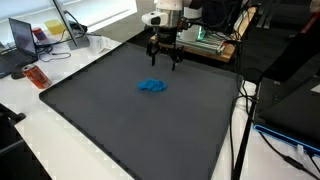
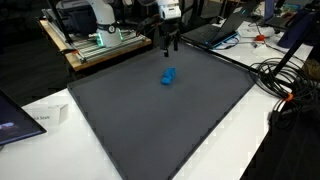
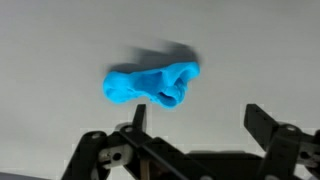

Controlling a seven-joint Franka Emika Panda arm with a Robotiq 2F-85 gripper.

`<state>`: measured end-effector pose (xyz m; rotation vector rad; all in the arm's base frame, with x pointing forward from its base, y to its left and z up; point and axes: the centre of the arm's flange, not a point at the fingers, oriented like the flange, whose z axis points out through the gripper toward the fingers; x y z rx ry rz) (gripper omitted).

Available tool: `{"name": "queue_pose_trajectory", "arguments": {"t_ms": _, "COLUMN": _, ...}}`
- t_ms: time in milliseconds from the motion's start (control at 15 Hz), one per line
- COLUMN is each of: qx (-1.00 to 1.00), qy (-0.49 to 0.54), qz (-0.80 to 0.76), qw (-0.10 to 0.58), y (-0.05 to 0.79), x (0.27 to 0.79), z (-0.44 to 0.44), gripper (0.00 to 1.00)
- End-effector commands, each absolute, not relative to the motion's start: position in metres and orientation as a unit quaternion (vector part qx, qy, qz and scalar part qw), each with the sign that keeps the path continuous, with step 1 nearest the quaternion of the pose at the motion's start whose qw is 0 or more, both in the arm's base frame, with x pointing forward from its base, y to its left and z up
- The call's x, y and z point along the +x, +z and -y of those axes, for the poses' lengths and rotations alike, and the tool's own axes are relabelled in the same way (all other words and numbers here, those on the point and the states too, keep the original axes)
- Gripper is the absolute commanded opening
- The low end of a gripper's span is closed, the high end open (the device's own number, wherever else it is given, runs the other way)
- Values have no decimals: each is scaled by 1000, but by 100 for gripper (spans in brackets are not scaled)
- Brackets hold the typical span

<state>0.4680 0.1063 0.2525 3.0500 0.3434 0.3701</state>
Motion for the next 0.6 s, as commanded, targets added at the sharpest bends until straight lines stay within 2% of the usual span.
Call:
{"name": "queue_pose_trajectory", "arguments": {"t_ms": 0, "qx": 986, "qy": 146, "qz": -69, "qw": 49, "y": 243, "x": 457, "z": -115, "gripper": 100}}
{"name": "queue_pose_trajectory", "arguments": {"t_ms": 533, "qx": 975, "qy": 202, "qz": -26, "qw": 88, "y": 233, "x": 445, "z": -127, "gripper": 100}}
